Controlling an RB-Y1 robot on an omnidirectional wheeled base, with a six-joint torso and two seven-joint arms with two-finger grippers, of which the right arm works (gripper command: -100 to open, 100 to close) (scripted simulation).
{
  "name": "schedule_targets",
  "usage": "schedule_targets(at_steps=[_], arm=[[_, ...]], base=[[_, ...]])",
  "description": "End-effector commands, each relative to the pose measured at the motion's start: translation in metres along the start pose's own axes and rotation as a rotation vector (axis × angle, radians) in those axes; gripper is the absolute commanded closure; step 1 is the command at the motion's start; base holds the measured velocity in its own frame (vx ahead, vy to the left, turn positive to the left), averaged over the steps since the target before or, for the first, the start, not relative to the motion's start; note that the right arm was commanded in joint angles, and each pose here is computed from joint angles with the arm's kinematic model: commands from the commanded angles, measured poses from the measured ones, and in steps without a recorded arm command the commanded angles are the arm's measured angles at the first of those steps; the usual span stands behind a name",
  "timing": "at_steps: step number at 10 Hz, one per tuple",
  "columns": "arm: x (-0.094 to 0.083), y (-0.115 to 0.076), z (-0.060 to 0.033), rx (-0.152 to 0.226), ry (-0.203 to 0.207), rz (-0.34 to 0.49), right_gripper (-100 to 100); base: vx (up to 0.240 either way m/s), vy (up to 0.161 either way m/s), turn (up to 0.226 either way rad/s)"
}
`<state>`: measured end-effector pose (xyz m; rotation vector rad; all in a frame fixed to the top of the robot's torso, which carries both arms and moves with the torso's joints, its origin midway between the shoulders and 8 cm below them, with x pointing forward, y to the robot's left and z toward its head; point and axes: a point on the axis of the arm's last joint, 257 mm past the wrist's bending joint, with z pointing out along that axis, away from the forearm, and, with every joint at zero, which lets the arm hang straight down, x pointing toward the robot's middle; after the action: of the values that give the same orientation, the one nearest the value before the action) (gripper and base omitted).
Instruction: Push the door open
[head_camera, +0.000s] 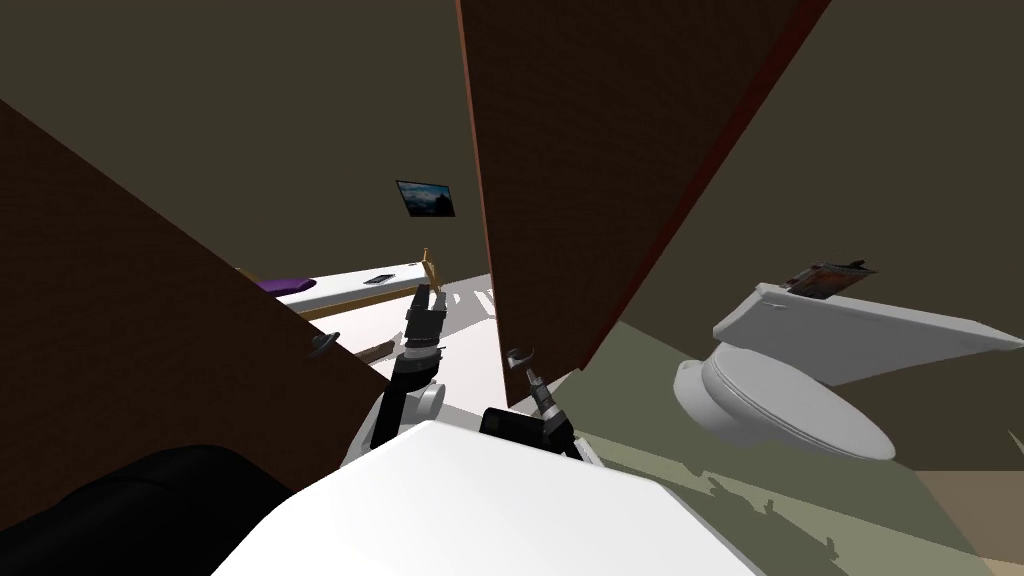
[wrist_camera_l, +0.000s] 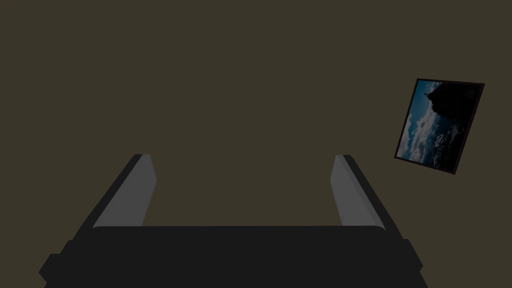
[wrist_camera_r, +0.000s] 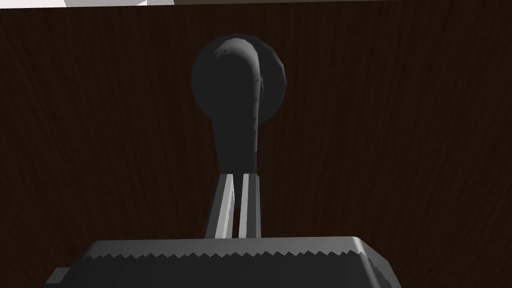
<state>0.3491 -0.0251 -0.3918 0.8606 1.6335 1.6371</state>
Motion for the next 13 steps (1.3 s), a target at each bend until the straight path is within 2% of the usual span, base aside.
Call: schedule_targets(at_steps=[1, 5, 13], arm=[[-0.0023, 0.0001, -0.0014, 0.001, -0.006, 0.0, -100], [-0.0058, 0.0005, -0.004, 0.002, -0.018, 0.0, -100], [-0.0108, 0.0001, 0.0031, -0.003, -0.035, -0.003, -100]], base=[[-0.162, -0.039, -0.08], [-0.157, -0.047, -0.049], [0.148, 0.09, 0.023]])
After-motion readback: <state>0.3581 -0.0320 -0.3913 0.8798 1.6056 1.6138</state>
